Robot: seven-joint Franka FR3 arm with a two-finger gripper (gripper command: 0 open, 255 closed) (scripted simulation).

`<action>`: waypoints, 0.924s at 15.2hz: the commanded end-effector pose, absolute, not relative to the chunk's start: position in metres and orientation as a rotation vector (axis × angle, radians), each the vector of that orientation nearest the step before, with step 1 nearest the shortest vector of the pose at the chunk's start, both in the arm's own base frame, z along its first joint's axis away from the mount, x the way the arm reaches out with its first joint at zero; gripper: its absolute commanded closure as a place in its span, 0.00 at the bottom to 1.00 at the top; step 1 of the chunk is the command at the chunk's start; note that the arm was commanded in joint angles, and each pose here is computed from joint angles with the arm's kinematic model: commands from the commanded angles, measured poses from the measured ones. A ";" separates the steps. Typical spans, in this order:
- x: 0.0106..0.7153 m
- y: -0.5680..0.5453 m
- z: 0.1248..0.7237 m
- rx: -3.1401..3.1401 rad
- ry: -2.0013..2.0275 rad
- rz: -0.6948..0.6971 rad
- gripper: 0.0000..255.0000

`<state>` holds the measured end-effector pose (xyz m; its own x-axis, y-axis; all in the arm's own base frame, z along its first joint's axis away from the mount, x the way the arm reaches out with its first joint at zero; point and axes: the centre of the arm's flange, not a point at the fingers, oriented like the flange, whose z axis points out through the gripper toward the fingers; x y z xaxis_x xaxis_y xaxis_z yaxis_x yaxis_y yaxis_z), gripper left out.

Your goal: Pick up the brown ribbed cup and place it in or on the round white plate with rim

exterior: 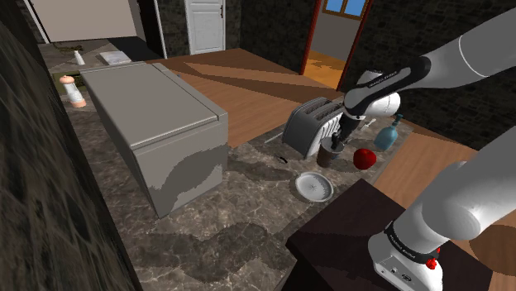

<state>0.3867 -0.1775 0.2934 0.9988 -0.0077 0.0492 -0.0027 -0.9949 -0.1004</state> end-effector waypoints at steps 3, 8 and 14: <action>0.368 -0.128 0.302 -3.042 0.010 -0.076 1.00; 0.362 -0.110 0.284 -3.042 0.010 -0.076 1.00; 0.362 -0.110 0.252 -3.042 0.010 -0.076 1.00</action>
